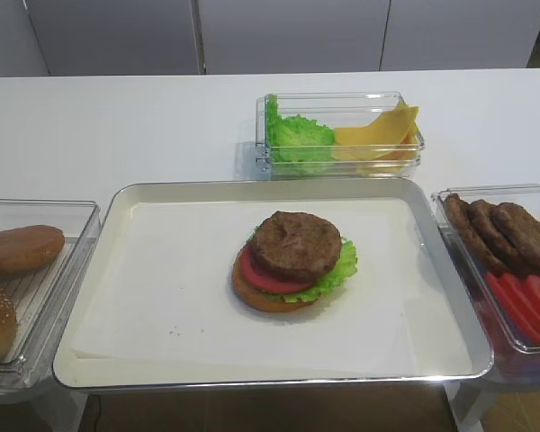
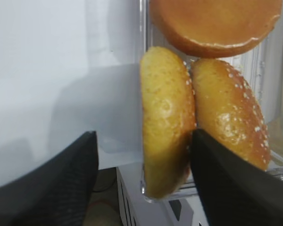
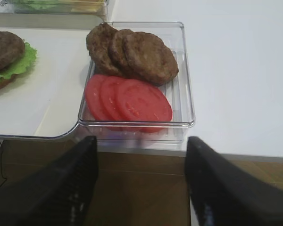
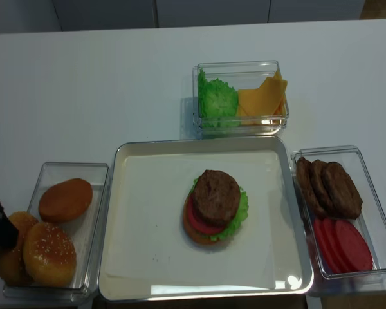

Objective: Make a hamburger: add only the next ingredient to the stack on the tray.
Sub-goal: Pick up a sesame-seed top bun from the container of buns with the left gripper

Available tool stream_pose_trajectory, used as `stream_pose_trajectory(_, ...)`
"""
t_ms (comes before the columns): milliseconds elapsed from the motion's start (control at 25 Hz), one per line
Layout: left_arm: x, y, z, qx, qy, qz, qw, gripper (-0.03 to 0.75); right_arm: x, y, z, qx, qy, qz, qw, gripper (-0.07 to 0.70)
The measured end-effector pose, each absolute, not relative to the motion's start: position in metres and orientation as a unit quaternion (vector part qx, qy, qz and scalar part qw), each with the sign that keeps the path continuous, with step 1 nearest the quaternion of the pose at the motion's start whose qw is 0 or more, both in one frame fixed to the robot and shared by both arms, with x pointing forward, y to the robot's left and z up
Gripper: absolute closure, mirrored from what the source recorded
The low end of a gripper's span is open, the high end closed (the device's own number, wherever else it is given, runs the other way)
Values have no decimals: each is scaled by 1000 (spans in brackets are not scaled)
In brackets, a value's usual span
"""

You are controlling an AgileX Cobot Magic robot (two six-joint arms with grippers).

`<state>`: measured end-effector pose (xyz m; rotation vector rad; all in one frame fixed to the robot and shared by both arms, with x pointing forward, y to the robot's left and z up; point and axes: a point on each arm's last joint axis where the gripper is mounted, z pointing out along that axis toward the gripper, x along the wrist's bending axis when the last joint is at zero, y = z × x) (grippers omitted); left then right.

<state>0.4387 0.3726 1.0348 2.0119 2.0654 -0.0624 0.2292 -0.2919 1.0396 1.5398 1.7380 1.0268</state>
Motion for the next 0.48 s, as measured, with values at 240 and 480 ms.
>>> stream_pose_trajectory(240, 440, 371, 1035, 694, 706, -24, 141, 294, 229, -292, 1040, 579, 654, 386, 297, 179)
stream_pose_trajectory(480, 440, 370, 1035, 692, 707, -26, 144, 393, 229, -292, 1040, 579, 654, 386, 297, 179)
